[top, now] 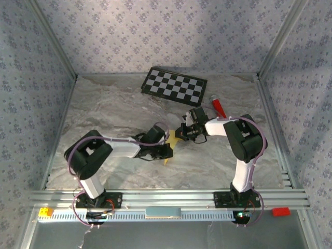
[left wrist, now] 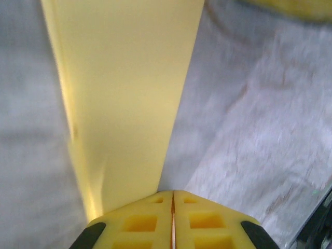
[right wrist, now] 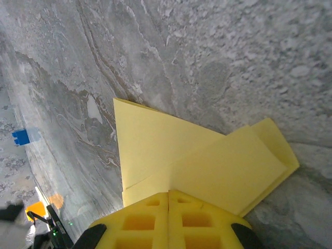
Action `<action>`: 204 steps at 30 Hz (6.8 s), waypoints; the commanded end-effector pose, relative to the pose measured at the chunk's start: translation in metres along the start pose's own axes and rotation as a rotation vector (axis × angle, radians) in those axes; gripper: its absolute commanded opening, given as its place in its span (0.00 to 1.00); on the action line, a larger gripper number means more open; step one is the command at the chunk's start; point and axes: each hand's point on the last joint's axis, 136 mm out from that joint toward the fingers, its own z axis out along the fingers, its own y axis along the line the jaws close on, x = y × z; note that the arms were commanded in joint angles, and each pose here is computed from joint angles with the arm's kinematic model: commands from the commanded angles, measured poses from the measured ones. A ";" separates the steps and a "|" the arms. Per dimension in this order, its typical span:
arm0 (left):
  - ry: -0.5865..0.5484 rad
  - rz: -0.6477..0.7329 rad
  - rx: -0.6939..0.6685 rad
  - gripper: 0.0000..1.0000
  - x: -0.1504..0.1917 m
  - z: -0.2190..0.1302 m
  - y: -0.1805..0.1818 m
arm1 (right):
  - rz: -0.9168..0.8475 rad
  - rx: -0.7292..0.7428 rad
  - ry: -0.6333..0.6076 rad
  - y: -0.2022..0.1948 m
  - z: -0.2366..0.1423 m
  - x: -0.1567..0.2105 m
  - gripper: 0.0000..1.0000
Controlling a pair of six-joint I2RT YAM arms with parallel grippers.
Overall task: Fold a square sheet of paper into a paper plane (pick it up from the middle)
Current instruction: Fold the wing for the fifth time at the center of the table, then move the paper plane to the center of the table.
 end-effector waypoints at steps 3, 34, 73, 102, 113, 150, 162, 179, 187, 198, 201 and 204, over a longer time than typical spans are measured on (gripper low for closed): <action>0.112 -0.040 -0.095 0.11 0.063 -0.015 0.036 | 0.073 0.148 0.026 -0.047 0.004 0.011 0.00; -0.086 -0.125 0.023 0.25 -0.045 -0.045 0.021 | 0.009 0.033 -0.140 0.002 -0.049 0.024 0.17; -0.090 -0.140 0.057 0.24 -0.053 -0.023 0.014 | 0.042 0.102 -0.055 -0.013 -0.022 0.037 0.14; -0.103 -0.090 0.063 0.28 -0.045 -0.027 0.005 | 0.034 0.104 -0.067 -0.013 -0.024 0.037 0.14; -0.061 -0.097 0.063 0.24 -0.038 -0.015 0.007 | 0.035 0.102 -0.063 -0.013 -0.022 0.038 0.14; -0.016 -0.070 0.191 0.03 -0.043 0.001 -0.029 | 0.043 0.020 0.003 -0.005 -0.013 0.048 0.13; -0.105 -0.006 -0.292 0.00 -0.048 -0.057 0.021 | 0.030 0.034 -0.078 0.001 -0.036 0.034 0.18; -0.038 0.034 -0.593 0.00 -0.038 -0.084 0.063 | 0.001 0.022 -0.090 0.016 -0.038 0.030 0.19; -0.003 0.040 -0.591 0.04 -0.036 -0.074 0.062 | 0.004 0.021 -0.076 0.015 -0.034 0.031 0.19; 0.015 0.038 -0.597 0.11 -0.033 -0.069 0.065 | 0.000 0.019 -0.060 0.015 -0.029 0.033 0.19; 0.022 0.038 -0.596 0.12 -0.032 -0.067 0.065 | -0.001 0.020 -0.058 0.016 -0.029 0.033 0.19; 0.027 0.036 -0.596 0.12 -0.032 -0.066 0.065 | -0.003 0.020 -0.057 0.016 -0.029 0.033 0.19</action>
